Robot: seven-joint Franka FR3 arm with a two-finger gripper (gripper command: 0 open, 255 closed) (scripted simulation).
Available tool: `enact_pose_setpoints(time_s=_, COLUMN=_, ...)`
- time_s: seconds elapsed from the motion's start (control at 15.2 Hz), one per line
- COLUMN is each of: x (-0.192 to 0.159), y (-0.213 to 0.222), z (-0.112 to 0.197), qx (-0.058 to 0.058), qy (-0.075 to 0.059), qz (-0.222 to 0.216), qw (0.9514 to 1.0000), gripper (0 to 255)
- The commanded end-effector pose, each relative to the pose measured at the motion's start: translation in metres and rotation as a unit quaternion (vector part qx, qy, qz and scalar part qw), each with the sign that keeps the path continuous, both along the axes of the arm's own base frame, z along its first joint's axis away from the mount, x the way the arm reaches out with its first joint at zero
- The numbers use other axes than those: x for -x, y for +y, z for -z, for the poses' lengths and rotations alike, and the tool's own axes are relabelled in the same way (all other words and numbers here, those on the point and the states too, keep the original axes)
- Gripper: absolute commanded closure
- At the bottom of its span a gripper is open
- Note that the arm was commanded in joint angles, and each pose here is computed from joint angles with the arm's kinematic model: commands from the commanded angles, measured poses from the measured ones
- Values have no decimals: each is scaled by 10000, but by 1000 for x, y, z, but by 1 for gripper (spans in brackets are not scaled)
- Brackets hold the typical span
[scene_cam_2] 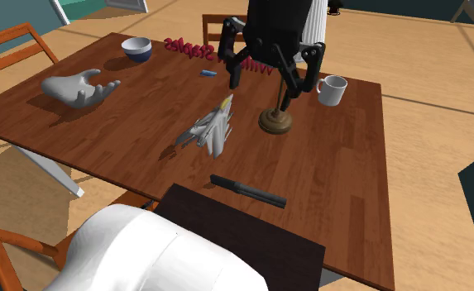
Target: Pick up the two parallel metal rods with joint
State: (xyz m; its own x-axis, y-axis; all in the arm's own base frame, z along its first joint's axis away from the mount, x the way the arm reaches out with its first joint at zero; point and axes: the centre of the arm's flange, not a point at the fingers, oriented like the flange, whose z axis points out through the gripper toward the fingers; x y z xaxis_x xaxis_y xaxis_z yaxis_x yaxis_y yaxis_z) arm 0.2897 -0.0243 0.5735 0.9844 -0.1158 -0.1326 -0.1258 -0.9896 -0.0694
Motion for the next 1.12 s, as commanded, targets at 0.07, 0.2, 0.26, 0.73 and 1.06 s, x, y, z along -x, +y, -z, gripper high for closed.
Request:
enact_pose_setpoints(time_s=0.07, x=0, y=2, z=13, qx=26, qy=-5, qz=244, qw=9997, gripper=0)
enact_pose_setpoints(time_s=0.2, x=0, y=7, z=39, qx=77, qy=-14, qz=730, qw=9973, gripper=0)
enact_pose_setpoints(time_s=0.26, x=0, y=9, z=52, qx=102, qy=-19, qz=973, qw=9952, gripper=0)
enact_pose_setpoints(time_s=0.73, x=-5, y=21, z=142, qx=277, qy=-52, qz=2647, qw=9639, gripper=0)
enact_pose_setpoints(time_s=1.06, x=-10, y=27, z=207, qx=398, qy=-75, qz=3798, qw=9242, gripper=0)
